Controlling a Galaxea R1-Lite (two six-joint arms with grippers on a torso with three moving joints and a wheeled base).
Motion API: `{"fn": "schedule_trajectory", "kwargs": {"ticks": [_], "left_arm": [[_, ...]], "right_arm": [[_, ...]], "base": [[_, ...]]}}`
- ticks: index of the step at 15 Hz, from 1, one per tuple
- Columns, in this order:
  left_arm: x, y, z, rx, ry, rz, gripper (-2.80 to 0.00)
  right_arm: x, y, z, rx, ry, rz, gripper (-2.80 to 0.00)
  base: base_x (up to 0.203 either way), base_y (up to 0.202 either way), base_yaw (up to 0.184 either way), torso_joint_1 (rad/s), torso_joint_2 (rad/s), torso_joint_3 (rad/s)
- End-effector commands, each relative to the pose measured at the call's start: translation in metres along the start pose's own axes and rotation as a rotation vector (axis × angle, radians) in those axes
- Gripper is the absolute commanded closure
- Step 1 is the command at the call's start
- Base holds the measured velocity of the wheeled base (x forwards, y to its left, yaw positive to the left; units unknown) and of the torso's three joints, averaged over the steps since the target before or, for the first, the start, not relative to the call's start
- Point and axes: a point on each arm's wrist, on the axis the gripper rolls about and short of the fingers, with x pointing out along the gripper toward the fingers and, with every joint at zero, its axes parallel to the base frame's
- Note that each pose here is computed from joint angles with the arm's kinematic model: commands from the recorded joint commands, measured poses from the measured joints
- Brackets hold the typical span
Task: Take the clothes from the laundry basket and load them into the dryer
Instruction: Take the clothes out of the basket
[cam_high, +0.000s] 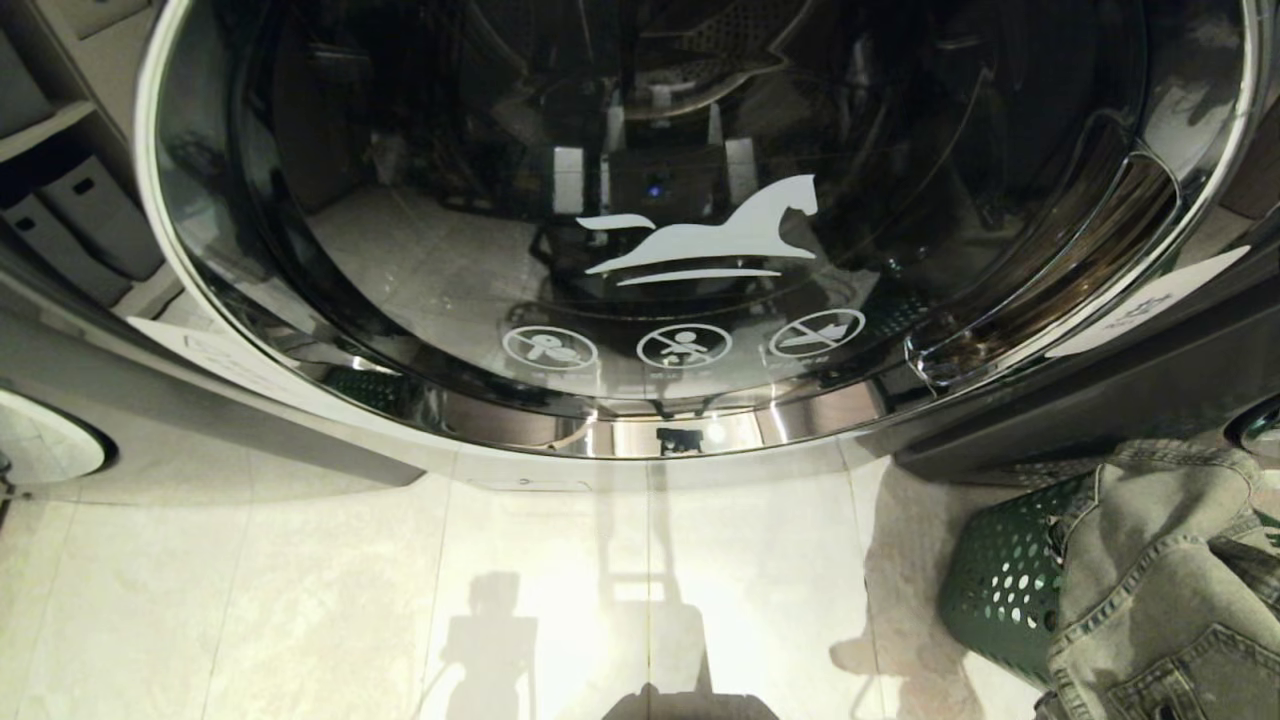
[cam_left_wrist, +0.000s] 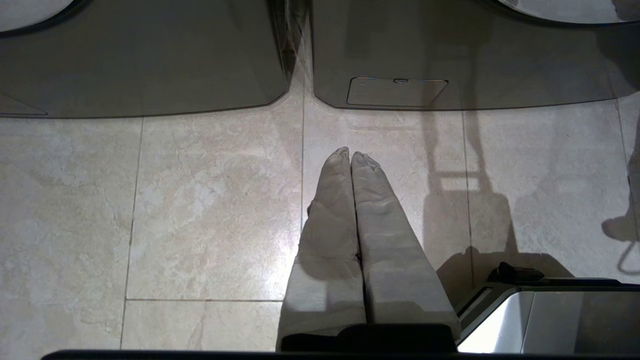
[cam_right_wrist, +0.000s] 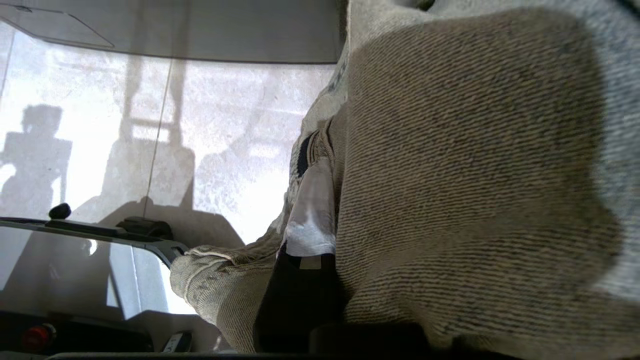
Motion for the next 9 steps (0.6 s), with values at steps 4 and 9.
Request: {"fn": "schedule_trajectory", "kwargs": {"ticks": [4, 9], "left_arm": [[0.0, 0.0, 0.0, 0.0, -0.001, 0.001, 0.0], [0.0, 0.0, 0.0, 0.0, -0.001, 0.001, 0.0]], "right_arm": [[-0.0083, -0.0003, -0.0091, 0.002, -0.012, -0.091, 0.0], [-0.0086, -0.0003, -0.0088, 0.004, -0.01, -0.092, 0.0]], "base": [[0.0, 0.0, 0.0, 0.0, 0.0, 0.0], [0.0, 0.0, 0.0, 0.0, 0.0, 0.0]]}}
